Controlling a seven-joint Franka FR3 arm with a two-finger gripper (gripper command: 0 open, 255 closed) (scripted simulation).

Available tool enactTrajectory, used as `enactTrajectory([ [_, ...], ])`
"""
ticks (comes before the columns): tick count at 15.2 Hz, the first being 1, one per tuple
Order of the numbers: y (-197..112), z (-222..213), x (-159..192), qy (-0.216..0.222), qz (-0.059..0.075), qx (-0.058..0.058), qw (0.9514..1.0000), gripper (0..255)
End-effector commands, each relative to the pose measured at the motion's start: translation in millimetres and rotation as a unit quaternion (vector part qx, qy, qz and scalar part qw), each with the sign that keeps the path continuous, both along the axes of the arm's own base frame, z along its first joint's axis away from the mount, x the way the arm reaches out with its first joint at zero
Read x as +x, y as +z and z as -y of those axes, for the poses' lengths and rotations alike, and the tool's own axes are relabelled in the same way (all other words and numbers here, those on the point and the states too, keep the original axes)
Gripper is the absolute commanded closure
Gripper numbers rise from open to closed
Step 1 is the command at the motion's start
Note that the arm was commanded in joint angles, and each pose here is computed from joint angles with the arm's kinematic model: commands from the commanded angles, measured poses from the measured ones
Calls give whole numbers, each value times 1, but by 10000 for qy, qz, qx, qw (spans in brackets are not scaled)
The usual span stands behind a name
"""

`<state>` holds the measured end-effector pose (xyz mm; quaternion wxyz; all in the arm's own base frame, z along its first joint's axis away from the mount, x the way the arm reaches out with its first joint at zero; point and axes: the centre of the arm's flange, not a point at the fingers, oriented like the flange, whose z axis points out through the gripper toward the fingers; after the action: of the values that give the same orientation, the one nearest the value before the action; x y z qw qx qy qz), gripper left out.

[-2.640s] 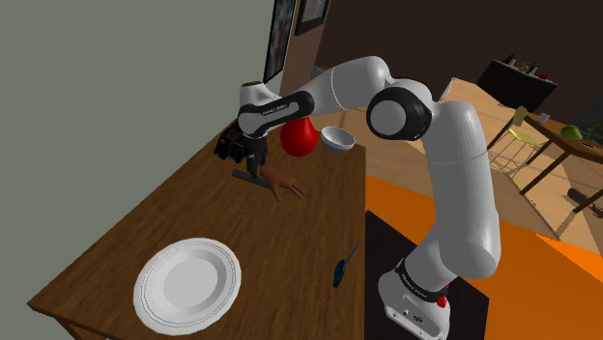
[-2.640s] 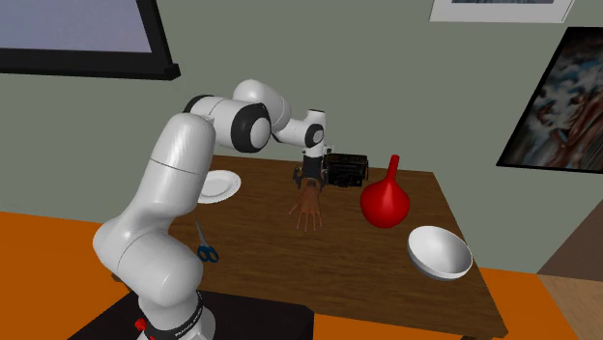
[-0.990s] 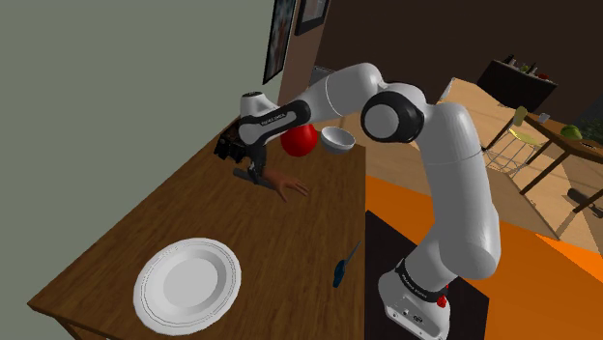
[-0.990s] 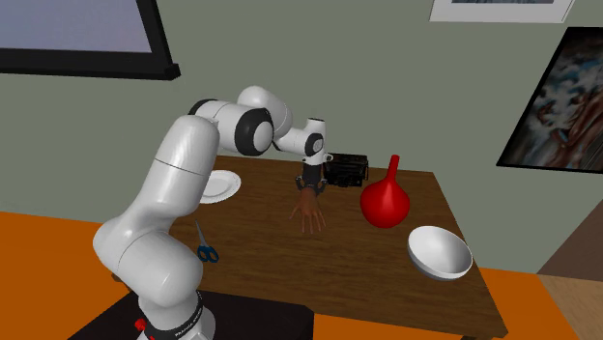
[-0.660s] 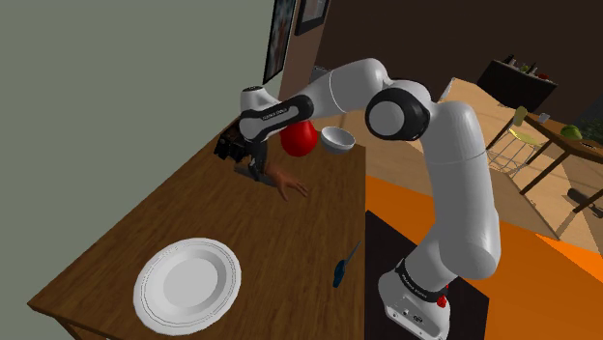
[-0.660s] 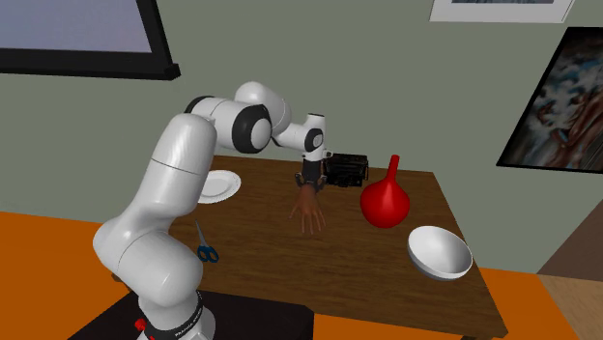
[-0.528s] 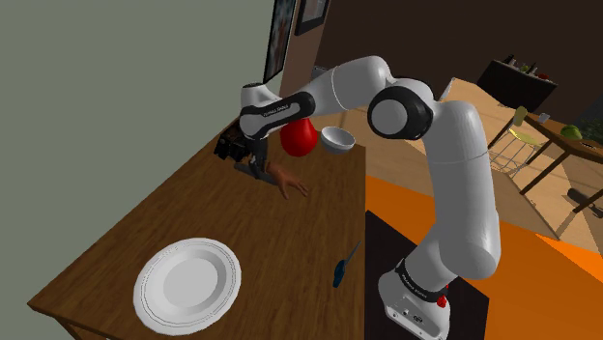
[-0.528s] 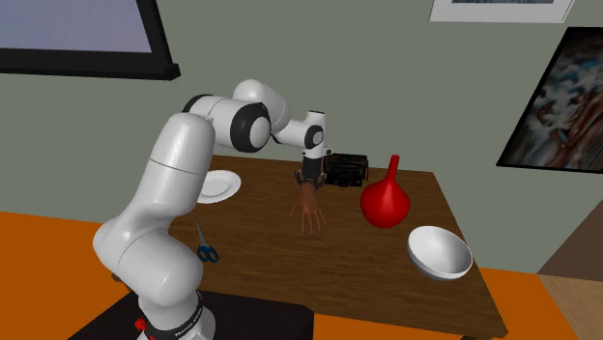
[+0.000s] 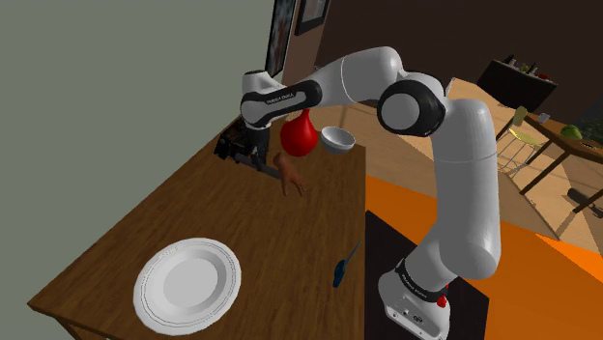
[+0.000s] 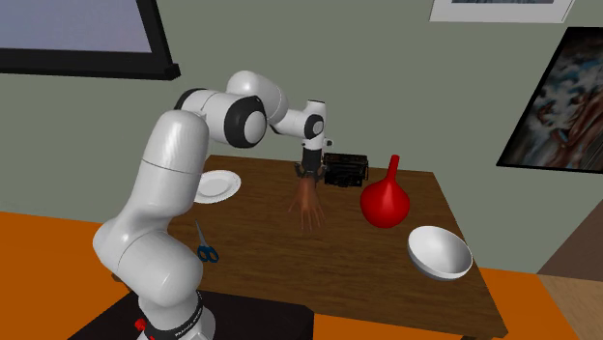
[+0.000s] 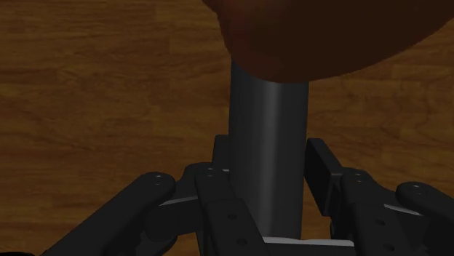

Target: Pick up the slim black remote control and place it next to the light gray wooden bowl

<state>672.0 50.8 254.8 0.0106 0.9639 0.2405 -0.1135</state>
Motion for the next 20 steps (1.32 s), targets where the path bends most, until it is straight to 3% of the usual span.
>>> enactTrajectory([
  [1,11,0,1,0,2,0,10000,255],
  [15,81,0,1,0,2,0,10000,255],
  [20,81,55,-35,0,2,0,10000,255],
])
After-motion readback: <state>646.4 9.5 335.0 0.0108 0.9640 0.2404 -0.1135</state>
